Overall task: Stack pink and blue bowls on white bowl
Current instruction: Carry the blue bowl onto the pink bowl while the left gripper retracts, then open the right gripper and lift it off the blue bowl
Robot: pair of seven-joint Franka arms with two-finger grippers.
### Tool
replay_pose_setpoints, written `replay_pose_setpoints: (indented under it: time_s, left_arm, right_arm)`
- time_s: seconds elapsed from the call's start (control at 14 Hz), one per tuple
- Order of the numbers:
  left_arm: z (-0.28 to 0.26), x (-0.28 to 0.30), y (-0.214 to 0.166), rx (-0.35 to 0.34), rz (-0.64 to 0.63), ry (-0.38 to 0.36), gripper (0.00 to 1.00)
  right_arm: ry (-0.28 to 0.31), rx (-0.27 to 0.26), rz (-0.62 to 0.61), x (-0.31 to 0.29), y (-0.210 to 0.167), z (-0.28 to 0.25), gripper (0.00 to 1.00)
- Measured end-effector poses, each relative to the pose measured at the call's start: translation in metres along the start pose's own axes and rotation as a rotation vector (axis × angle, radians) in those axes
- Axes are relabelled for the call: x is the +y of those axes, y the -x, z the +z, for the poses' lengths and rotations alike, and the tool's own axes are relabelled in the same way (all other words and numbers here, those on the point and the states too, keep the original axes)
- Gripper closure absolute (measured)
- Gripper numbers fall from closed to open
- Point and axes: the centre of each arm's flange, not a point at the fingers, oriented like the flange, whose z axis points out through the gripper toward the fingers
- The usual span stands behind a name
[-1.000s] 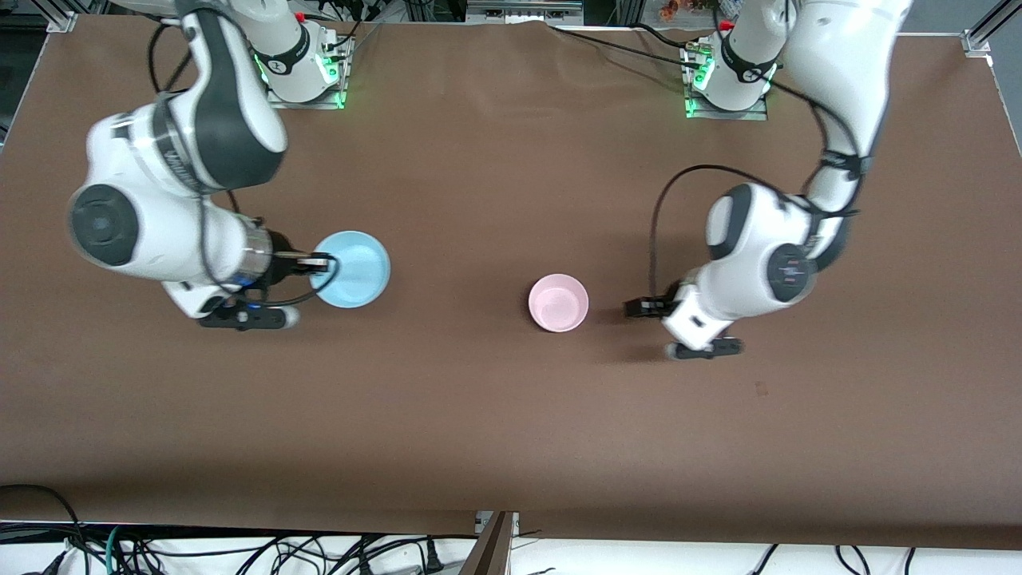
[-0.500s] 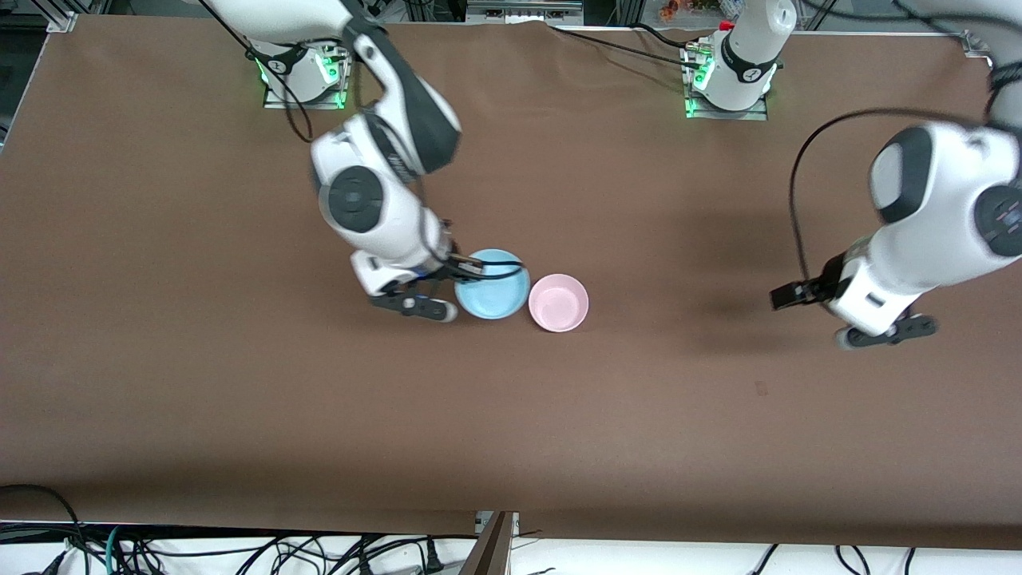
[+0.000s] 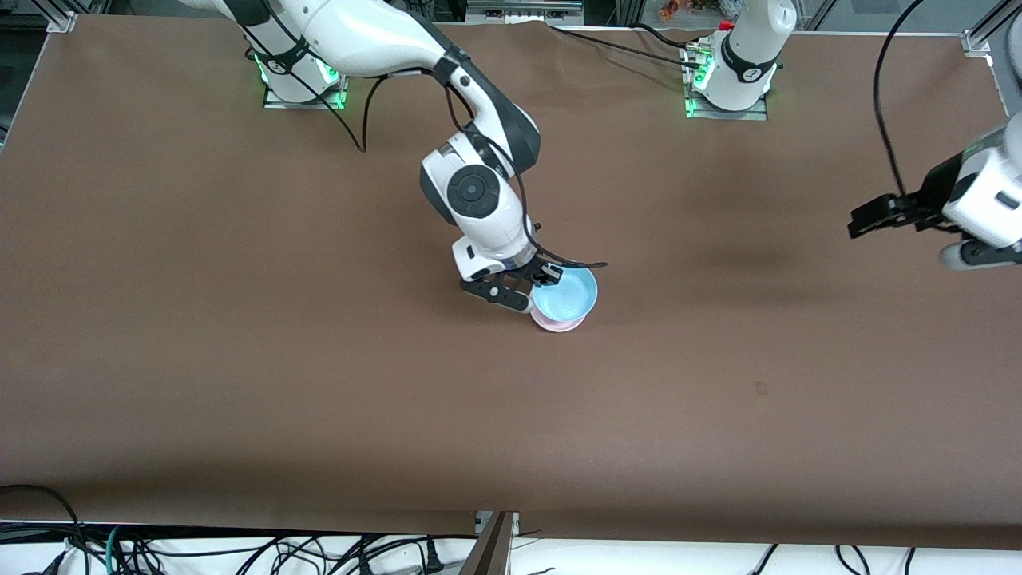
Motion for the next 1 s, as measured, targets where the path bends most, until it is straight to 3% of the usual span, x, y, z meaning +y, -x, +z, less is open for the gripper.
replay_pose_setpoints:
  time_s: [0.57, 0.79, 0.93, 1.0]
  left_arm:
    - [0.004, -0.015, -0.003, -0.046, -0.022, 0.006, 0.0]
    - [-0.001, -0.015, -0.008, -0.032, -0.022, 0.009, 0.0]
    - [-0.004, -0.016, -0.01, -0.026, -0.025, 0.011, 0.0]
    - [-0.003, -0.018, -0.011, -0.029, -0.028, 0.02, 0.0]
  right_arm:
    - [0.036, 0.023, -0.026, 0.005, -0.001, 0.021, 0.98]
    - [0.032, 0.027, -0.026, 0.006, -0.001, 0.027, 0.97]
    - [0.03, 0.029, -0.026, 0.007, -0.002, 0.03, 0.95]
    - [0.028, 0.033, -0.025, 0.006, -0.004, 0.029, 0.88]
